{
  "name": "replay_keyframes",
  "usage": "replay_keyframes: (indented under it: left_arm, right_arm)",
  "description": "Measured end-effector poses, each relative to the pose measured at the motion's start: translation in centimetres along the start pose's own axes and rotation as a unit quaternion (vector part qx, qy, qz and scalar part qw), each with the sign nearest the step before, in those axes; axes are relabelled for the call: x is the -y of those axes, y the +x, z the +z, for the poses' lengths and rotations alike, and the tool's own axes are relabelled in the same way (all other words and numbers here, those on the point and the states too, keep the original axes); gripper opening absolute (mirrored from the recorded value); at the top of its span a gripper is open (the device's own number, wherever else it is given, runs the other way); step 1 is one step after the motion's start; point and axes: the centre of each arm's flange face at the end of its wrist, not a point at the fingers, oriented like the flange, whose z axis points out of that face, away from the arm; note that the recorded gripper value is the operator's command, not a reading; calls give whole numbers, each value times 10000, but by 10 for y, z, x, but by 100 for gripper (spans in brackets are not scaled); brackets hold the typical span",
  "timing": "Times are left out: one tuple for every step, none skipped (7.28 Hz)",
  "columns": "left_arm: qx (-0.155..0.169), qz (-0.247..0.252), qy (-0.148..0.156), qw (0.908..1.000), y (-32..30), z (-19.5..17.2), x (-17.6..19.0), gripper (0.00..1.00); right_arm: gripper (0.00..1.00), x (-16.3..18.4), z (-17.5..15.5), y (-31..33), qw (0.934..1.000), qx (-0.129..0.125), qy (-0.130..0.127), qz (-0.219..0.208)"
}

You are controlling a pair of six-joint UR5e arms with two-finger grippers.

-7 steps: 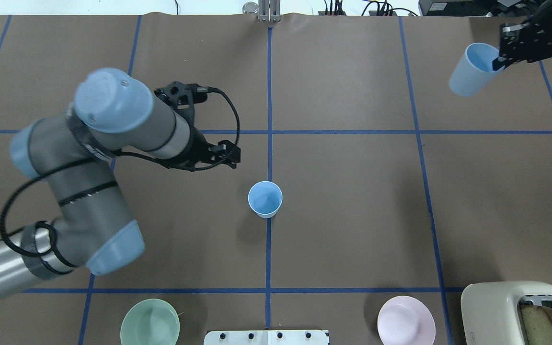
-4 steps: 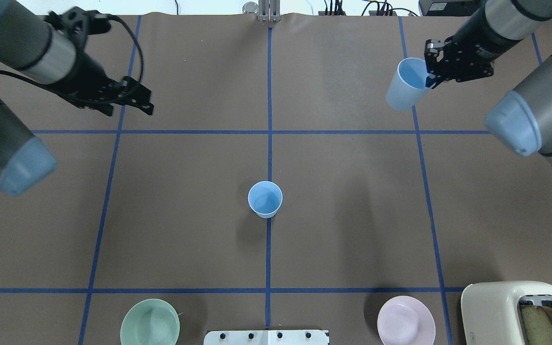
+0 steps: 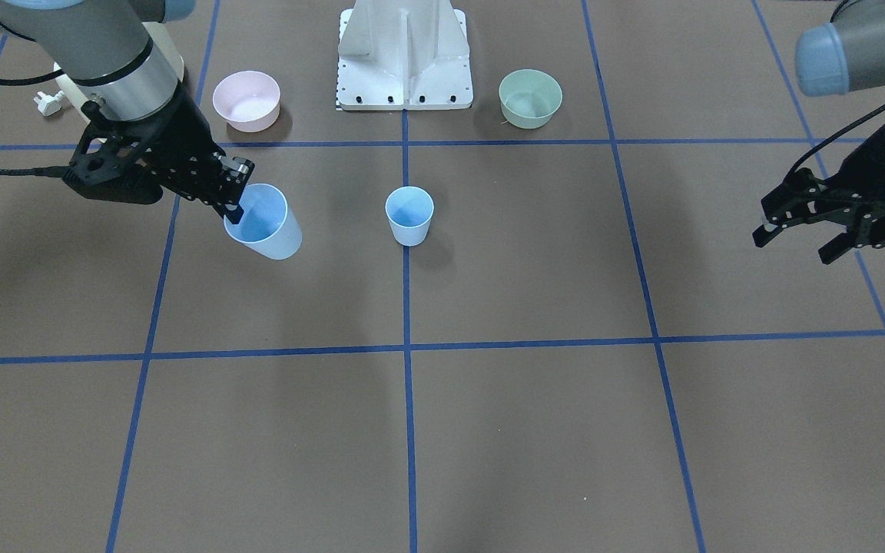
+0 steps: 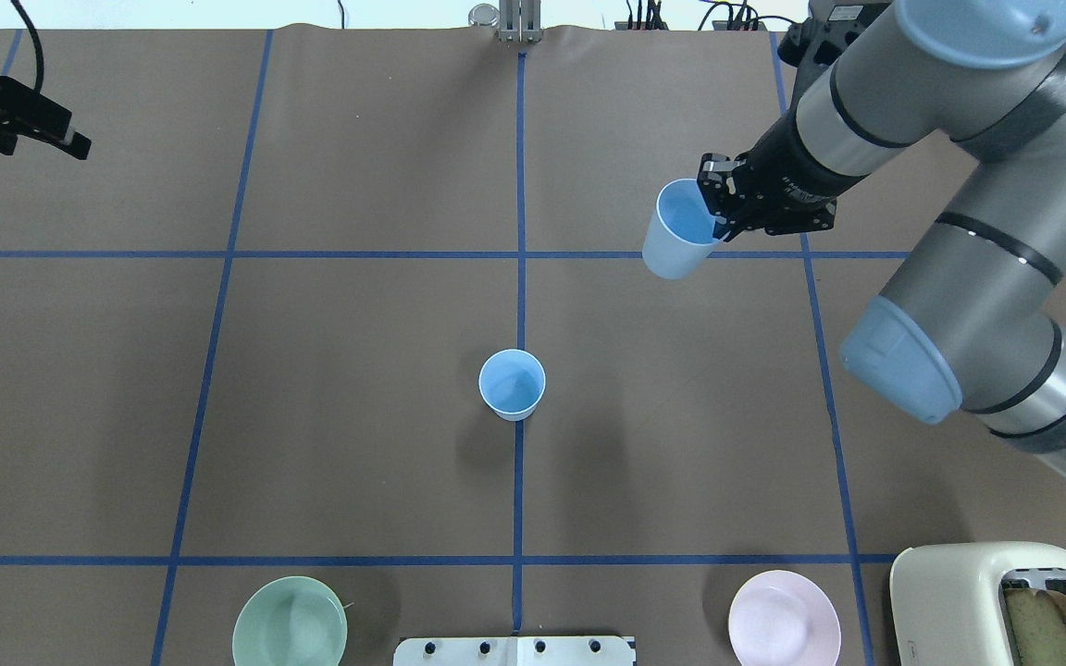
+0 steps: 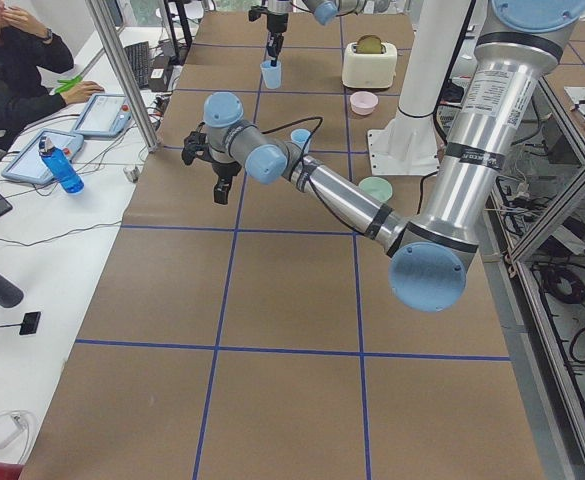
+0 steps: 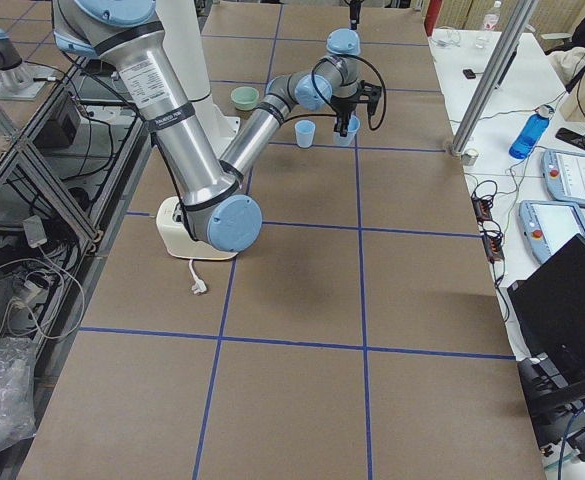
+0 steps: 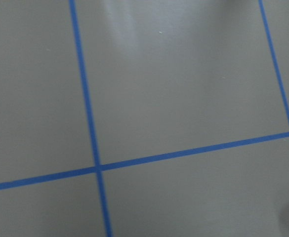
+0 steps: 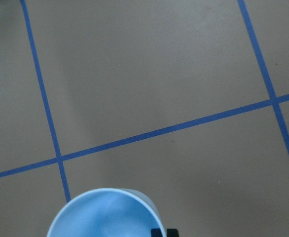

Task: Stack blue cups with both arms
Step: 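Withdraw the left gripper while the right gripper carries its cup toward the placed cup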

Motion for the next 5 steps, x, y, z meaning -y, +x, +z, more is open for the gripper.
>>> replay_keyframes:
  left_arm:
    - [17,83,12,10000,-28,-11,-3,97]
    - [4,185,8,9998,-55,-20,-6,97]
    - [2,251,4,9997,-75,-25,-8,97]
    - [12,288,20,9996,-90,-30,-11,97]
    - [18,334,46,9994,-104,-37,-14,97]
  right_arm:
    - [0,-24,10,-17,10000,-6,29,-27]
    - [0,-44,16,-34,10000,-39,34,-47]
    - [0,-61,18,-53,9999,-118,46,-89]
    - [0,-76,20,-70,9996,-215,75,-152]
    - [0,-90,26,-84,9992,-310,106,-217]
